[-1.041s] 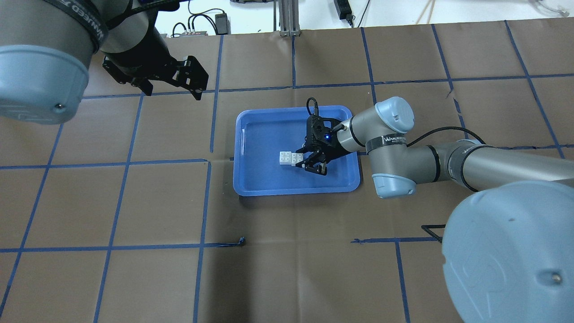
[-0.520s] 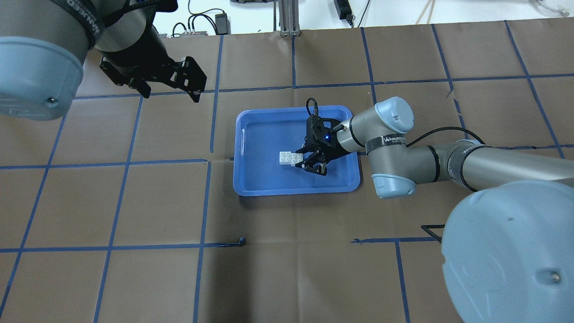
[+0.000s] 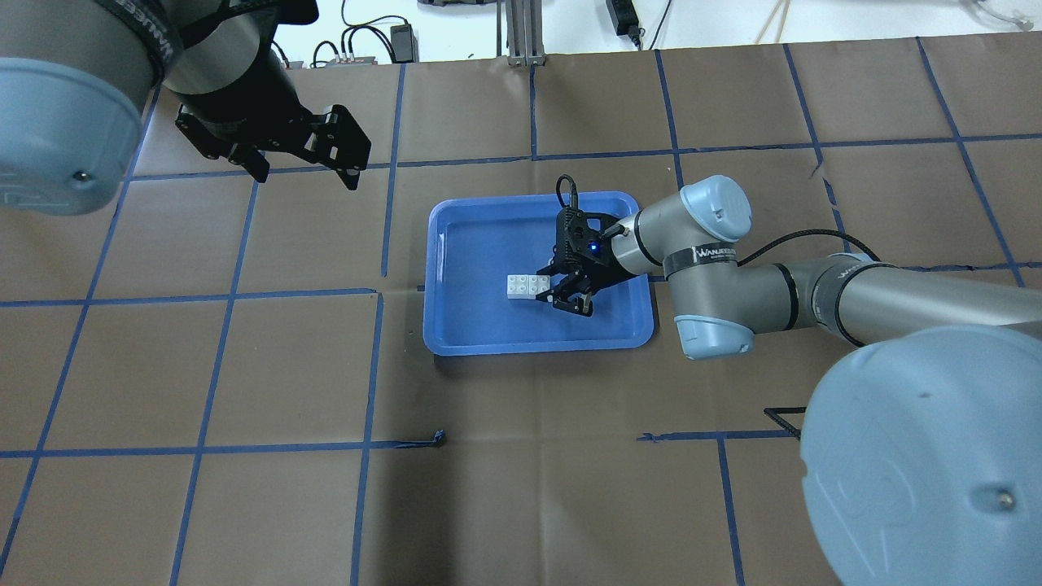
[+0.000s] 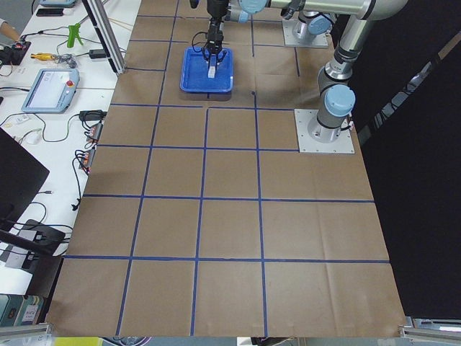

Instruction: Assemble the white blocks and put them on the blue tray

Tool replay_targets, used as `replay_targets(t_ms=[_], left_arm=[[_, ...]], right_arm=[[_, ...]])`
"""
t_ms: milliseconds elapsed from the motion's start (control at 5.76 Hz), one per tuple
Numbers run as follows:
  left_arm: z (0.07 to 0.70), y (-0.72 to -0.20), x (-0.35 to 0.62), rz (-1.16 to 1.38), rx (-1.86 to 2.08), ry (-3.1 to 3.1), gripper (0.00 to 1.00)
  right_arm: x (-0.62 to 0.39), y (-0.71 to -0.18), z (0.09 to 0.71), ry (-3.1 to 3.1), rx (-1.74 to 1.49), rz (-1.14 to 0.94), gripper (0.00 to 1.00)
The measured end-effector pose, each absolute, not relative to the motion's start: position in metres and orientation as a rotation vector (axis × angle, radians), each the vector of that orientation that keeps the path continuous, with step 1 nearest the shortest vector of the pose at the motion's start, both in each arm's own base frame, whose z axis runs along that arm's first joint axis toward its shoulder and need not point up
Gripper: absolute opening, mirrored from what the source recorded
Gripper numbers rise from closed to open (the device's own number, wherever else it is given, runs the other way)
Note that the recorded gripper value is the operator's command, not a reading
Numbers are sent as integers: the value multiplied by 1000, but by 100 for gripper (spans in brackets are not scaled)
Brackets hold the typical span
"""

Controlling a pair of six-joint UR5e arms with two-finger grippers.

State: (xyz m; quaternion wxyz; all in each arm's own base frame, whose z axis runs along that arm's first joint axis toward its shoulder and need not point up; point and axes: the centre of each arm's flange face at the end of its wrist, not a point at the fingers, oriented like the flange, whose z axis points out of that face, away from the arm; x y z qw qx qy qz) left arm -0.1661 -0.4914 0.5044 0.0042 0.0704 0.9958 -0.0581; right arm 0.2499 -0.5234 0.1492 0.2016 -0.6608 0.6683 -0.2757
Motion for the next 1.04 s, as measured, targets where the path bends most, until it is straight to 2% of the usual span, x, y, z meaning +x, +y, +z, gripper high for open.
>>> replay_targets(t_ms=[1041], left_arm=[[509,-488,-165,-186,216,3121,99]], right_arm=[[250,-523,145,1867,-1840,-765,34]])
